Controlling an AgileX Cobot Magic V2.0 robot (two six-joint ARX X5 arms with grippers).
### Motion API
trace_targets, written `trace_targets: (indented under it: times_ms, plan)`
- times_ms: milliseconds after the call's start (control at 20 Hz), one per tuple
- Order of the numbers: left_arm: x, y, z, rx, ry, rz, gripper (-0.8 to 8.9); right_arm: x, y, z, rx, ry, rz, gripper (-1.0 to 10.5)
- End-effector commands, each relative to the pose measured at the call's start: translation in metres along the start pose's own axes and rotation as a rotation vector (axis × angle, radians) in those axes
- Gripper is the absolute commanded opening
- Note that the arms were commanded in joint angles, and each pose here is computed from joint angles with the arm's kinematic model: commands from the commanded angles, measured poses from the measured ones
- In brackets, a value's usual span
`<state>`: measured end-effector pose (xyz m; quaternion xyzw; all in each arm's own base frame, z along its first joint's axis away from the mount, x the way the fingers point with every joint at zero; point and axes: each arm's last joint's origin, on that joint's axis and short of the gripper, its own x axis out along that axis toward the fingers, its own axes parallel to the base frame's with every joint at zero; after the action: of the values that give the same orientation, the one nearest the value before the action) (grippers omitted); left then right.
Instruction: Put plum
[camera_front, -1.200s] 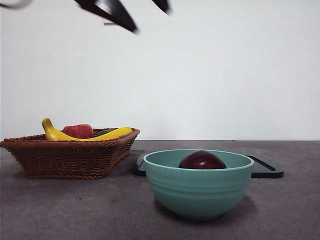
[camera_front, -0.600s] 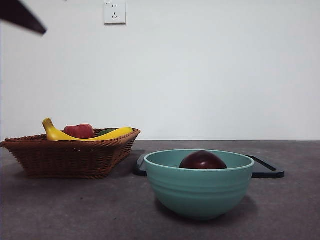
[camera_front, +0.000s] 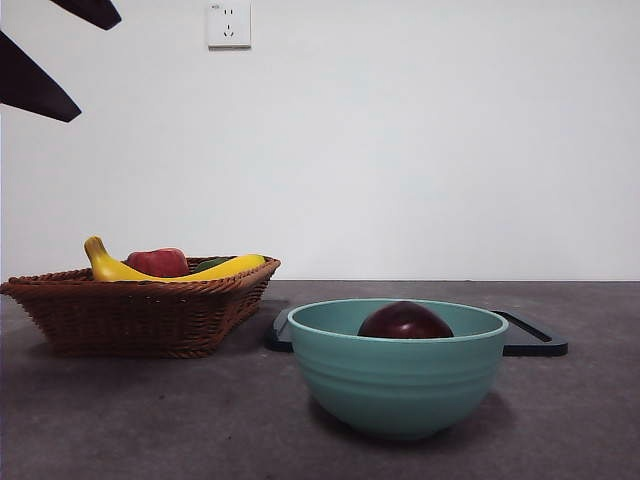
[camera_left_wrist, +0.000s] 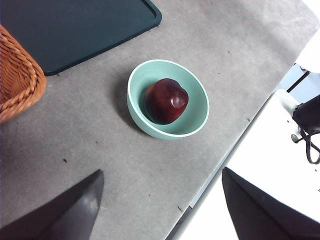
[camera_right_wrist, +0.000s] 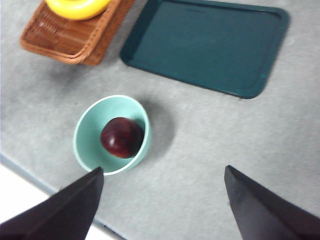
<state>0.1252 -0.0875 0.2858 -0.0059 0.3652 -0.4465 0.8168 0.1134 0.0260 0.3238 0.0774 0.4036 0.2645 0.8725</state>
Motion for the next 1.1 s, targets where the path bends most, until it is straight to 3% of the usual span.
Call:
trace_targets:
  times_ms: [50, 400, 800, 1100]
  plan:
    - [-0.001, -0.001, 0.003, 0.002, -0.010, -0.010, 3.74, 0.005, 0.003, 0.007, 0.014, 0.023, 0.050, 3.9]
    - [-0.001, -0.001, 0.003, -0.001, -0.011, -0.010, 3.74, 0.075, 0.004, 0.007, 0.027, 0.145, 0.126, 3.5]
    - [-0.001, -0.001, 0.003, 0.000, -0.012, -0.009, 3.74, 0.145, 0.006, -0.012, 0.004, 0.220, 0.048, 3.5]
    - [-0.001, -0.001, 0.003, 0.000, -0.012, -0.009, 3.74, 0.181, 0.012, -0.014, -0.001, 0.231, 0.017, 2.7]
